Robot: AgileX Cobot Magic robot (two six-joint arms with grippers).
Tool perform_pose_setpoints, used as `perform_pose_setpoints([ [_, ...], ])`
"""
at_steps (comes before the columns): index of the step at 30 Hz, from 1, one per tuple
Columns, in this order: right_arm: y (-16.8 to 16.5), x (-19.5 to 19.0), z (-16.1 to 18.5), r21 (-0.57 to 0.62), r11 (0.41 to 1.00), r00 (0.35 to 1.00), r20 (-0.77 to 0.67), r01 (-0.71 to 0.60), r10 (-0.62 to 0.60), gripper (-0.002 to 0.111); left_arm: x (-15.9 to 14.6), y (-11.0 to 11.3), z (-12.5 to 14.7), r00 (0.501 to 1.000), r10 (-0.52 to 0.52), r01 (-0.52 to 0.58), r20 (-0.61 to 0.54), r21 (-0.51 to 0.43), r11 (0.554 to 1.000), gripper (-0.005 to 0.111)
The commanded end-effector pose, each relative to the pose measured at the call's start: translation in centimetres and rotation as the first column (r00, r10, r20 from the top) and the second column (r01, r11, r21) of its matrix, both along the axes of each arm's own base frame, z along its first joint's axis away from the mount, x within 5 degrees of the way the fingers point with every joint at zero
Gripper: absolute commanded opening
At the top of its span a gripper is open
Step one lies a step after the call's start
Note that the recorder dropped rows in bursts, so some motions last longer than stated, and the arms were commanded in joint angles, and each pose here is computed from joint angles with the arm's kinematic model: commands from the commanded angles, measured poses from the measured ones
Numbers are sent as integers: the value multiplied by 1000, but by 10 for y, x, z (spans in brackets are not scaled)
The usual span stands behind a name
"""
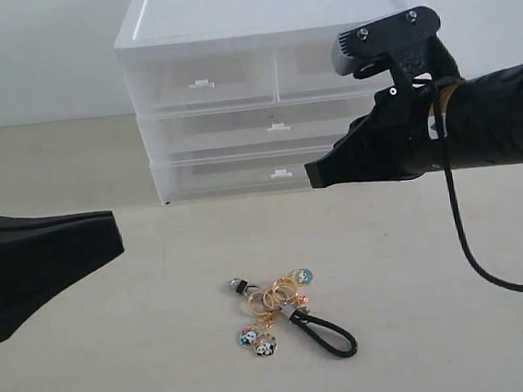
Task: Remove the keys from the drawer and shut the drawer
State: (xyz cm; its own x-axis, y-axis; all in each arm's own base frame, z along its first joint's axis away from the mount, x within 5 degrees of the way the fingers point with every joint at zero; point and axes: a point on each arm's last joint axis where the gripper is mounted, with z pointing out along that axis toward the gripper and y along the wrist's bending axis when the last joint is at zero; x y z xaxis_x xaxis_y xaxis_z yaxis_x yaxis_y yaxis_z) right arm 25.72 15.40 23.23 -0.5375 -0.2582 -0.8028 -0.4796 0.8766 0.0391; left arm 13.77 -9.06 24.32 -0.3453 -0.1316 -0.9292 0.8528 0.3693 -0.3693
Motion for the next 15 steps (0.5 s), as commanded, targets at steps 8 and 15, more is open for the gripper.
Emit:
perform_pose_setpoints([
  [8,-1,-1,2,9,1000,1000,2,7,-7,0,-1,0,2,1000,2,-2,7,-15,1000,4],
  [15,-2,-1,3,13,1000,1000,8,7,-8,0,-4,22,42,934,356,-337,29,-255,906,4],
])
